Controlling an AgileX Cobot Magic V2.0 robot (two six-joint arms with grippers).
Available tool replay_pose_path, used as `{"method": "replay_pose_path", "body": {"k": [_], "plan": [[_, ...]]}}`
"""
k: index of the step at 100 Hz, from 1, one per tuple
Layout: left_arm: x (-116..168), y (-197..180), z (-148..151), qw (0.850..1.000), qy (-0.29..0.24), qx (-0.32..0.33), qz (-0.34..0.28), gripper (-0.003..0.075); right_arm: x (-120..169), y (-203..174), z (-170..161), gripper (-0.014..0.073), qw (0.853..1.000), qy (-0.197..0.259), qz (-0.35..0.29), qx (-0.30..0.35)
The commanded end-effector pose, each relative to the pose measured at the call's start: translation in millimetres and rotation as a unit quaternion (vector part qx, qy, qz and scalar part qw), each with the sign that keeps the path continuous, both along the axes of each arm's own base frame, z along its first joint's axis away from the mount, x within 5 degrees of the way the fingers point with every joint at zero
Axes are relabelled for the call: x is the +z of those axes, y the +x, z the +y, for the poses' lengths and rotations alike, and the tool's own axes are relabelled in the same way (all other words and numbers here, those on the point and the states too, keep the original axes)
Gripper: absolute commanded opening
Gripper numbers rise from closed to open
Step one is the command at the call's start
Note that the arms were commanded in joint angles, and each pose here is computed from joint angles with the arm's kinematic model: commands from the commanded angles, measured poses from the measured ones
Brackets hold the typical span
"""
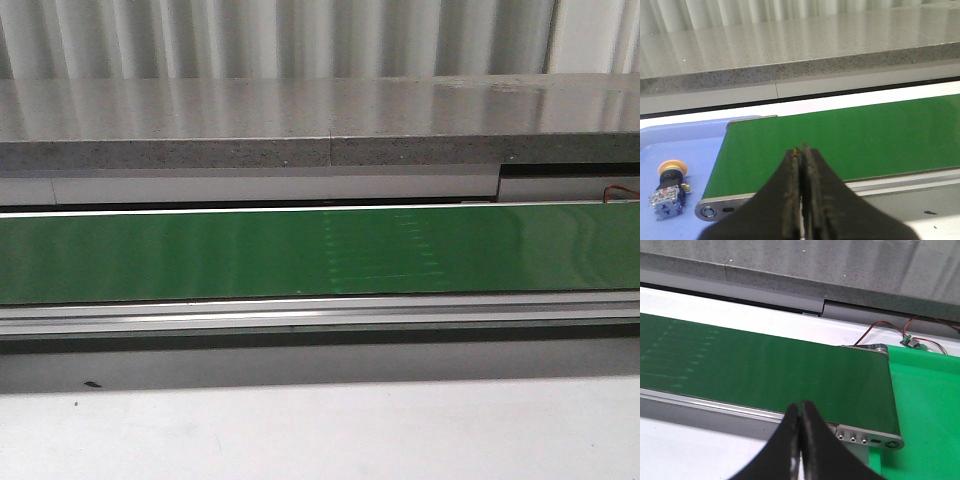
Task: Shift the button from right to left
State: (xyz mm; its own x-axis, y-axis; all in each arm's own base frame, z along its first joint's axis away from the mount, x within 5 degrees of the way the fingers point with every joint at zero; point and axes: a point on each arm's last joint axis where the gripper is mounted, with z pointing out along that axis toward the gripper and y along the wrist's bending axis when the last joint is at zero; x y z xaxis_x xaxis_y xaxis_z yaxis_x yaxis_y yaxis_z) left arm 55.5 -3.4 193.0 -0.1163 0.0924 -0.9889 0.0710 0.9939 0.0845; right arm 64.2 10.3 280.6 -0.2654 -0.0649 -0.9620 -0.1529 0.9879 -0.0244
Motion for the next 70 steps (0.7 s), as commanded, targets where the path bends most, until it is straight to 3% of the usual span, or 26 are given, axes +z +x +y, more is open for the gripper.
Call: {"method": "replay_pose_path", "body": {"k": [1, 39, 70], "plan": [[-3.7, -0.2, -0.3, 0.999, -0.003, -0.003, -0.037, -0.0021, 13.6, 2.3, 0.0, -0.0066, 0.999, 0.001, -0.045, 0.0], [-3.7, -0.2, -0.3, 0.999, -0.003, -0.003, -0.037, -0.002, 14.0, 5.3, -1.9, -0.0066, 0.997, -0.008, -0.08, -0.012], [-3.7, -0.2, -0.3, 0.999, -0.003, -0.003, -0.037, -0.002, -12.1, 4.3, -12.8, -0.0066, 0.978, 0.025, -0.188, -0.091]]}}
